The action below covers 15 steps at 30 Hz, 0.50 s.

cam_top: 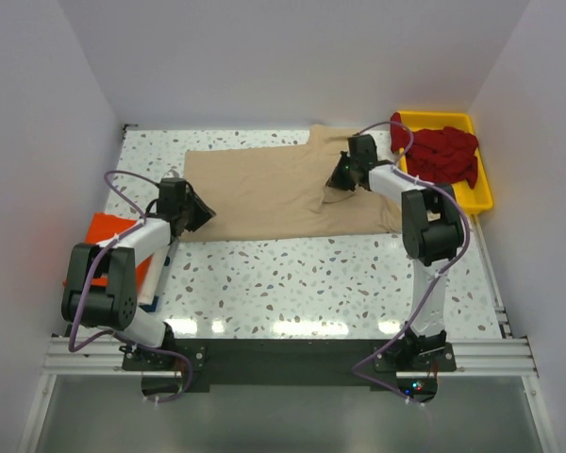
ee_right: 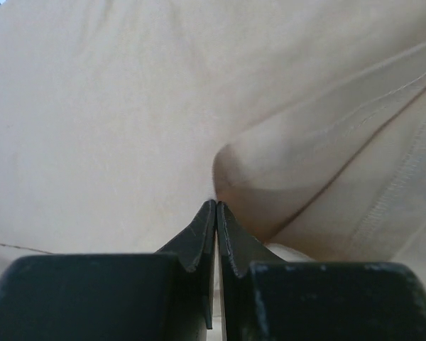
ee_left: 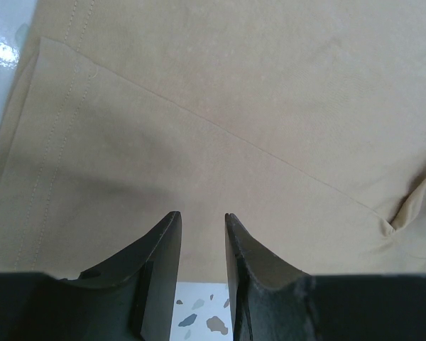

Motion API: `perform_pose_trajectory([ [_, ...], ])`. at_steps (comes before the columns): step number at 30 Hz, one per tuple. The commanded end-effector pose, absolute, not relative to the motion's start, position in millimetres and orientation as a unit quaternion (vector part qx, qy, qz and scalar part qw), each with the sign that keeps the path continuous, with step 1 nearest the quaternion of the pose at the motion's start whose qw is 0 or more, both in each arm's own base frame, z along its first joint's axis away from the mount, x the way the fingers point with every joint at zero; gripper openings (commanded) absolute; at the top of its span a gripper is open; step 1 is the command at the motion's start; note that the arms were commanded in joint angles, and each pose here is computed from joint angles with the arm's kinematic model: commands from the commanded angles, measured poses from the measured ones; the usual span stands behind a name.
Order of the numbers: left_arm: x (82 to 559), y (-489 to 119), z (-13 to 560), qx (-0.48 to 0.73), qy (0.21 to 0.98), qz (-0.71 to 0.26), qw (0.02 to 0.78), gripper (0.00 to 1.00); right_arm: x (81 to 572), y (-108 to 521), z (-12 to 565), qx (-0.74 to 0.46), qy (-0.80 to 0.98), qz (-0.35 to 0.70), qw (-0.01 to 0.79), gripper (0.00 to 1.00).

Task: Fold and stack the t-shirts
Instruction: Fold the tshirt

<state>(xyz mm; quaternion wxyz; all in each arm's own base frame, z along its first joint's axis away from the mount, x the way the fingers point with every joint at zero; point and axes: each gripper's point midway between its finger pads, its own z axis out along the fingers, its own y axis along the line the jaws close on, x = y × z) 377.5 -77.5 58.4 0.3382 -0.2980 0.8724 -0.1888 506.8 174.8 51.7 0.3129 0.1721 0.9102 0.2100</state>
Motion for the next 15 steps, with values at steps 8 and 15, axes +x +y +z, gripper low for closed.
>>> perform_pose_trajectory([
  [8, 381.8, -79.0, 67.2, -0.289, 0.867, -0.198, 0.354, 0.36, 520.4, 220.5, 55.3, 0.096, 0.918, 0.22, 0.317, 0.2],
  [15, 380.0, -79.1, 65.9, -0.288, 0.868, -0.197, 0.353, 0.36, 531.5, 224.0, 95.3, 0.061, 0.904, 0.226, 0.359, 0.43],
])
